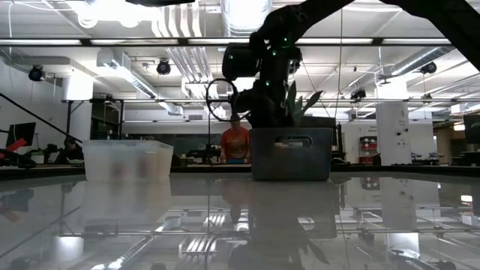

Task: Pick and place medicine bottles into bin by pill shape (circle, oval)
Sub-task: Put the pink pill bottle into the black bin

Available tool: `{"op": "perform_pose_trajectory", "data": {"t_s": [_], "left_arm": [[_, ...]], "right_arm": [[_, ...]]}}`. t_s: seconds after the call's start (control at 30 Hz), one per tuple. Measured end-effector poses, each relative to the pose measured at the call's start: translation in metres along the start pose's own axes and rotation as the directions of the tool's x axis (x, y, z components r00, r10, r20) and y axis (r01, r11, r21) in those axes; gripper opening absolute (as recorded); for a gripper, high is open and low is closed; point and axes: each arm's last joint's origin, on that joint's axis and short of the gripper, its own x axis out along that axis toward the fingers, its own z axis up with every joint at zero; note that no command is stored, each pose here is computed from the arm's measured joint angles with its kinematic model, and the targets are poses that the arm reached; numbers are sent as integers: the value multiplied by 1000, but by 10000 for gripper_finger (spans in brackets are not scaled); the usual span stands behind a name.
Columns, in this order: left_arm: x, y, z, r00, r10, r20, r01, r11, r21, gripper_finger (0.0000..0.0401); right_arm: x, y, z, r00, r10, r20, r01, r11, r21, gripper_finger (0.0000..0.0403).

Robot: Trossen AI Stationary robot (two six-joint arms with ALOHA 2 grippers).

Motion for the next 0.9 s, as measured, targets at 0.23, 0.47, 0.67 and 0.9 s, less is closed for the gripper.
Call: {"op": "perform_pose_trajectory", "data": {"t_s": [0.23, 0.47, 0.67, 0.9], "left_arm": [[0, 0, 0, 1000, 0, 0, 0, 1000, -6, 173], [0, 0, 0, 1000, 1, 4, -1, 1000, -16, 173], [0, 0, 1, 1000, 1, 7, -1, 996, -91, 173], [5, -3, -2, 1000, -7, -10, 4, 978, -208, 173]], "right_arm": [[-42, 5, 3, 997, 13, 77, -12, 1000, -8, 203], [-94, 25, -19, 981, 54, 188, -43, 997, -65, 203], [-119, 52, -57, 952, 63, 299, -26, 992, -127, 203], [-125, 76, -98, 858, 153, 491, -32, 969, -246, 203]]}}
